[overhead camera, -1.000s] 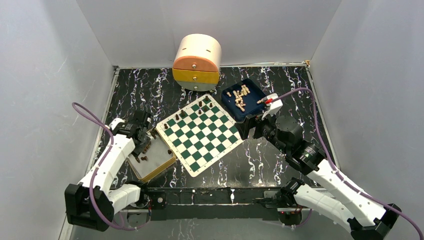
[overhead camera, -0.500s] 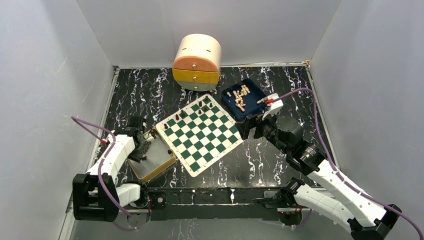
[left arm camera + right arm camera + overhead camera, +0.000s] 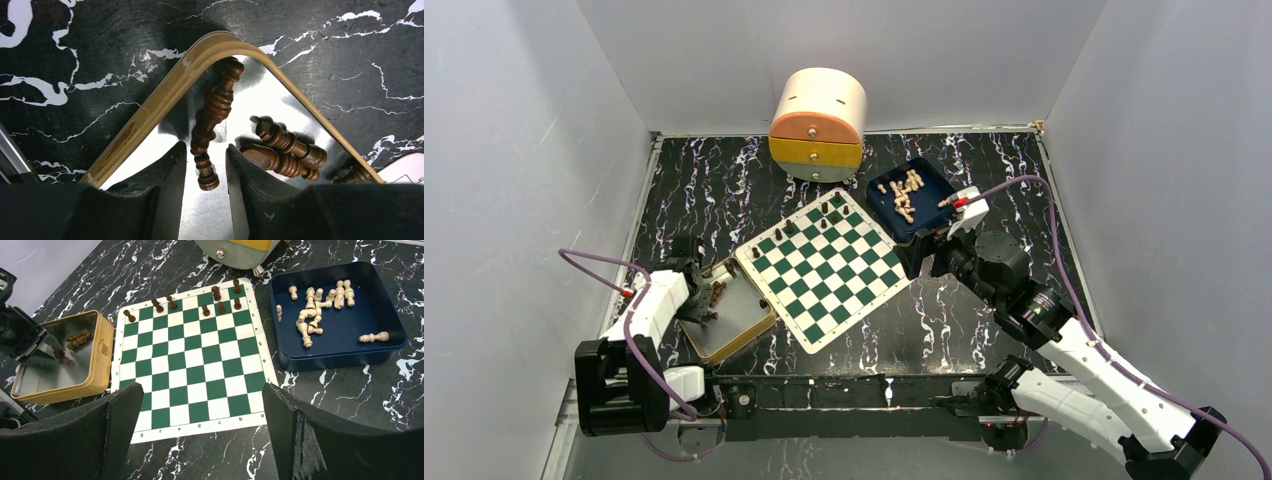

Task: Set up the chess pieces on the board
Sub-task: Pick up the chess piece from the storage box.

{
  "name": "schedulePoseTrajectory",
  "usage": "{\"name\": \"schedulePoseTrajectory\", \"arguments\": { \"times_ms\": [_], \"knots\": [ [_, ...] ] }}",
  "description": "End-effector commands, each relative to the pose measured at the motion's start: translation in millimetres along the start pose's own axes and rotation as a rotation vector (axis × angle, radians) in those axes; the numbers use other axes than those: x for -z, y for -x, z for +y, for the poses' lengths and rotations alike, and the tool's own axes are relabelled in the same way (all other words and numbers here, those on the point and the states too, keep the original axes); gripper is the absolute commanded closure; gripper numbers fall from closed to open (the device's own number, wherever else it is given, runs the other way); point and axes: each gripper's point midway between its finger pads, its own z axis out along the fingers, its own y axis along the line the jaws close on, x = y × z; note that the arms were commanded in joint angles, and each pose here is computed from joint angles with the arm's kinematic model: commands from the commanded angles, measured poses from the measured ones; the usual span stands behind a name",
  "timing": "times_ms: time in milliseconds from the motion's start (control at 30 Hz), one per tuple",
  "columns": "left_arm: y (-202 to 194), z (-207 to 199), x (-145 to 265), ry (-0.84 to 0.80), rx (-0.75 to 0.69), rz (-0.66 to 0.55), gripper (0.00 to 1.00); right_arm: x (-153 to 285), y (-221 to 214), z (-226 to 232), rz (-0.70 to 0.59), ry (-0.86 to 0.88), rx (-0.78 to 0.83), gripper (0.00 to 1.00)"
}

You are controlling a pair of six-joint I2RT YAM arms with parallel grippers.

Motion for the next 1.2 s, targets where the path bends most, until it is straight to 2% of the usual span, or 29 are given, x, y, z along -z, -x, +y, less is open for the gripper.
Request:
{"name": "schedulePoseTrajectory", "arguments": {
  "times_ms": [0, 533, 900, 1167],
  "knots": [
    [-1.0, 2.4, -3.6, 0.019, 0.012, 0.009, 0.68, -2.0, 17.8, 2.4, -0.069, 0.005, -0.007, 0.01],
    [-10.0, 8.5, -10.0, 0.054, 0.034, 0.045, 0.80, -3.6, 17.5, 1.9, -0.066, 0.001, 0.001, 0.01],
    [-15.8, 9.6, -3.3, 0.069, 0.029, 0.093, 0.73, -3.0, 19.4, 3.2, -0.071, 0.007, -0.004, 0.01],
    [-9.2, 8.0, -1.0, 0.056, 0.032, 0.063, 0.86, -1.1, 18.9, 3.2, -0.071, 0.008, -0.010, 0.01]
  ]
}}
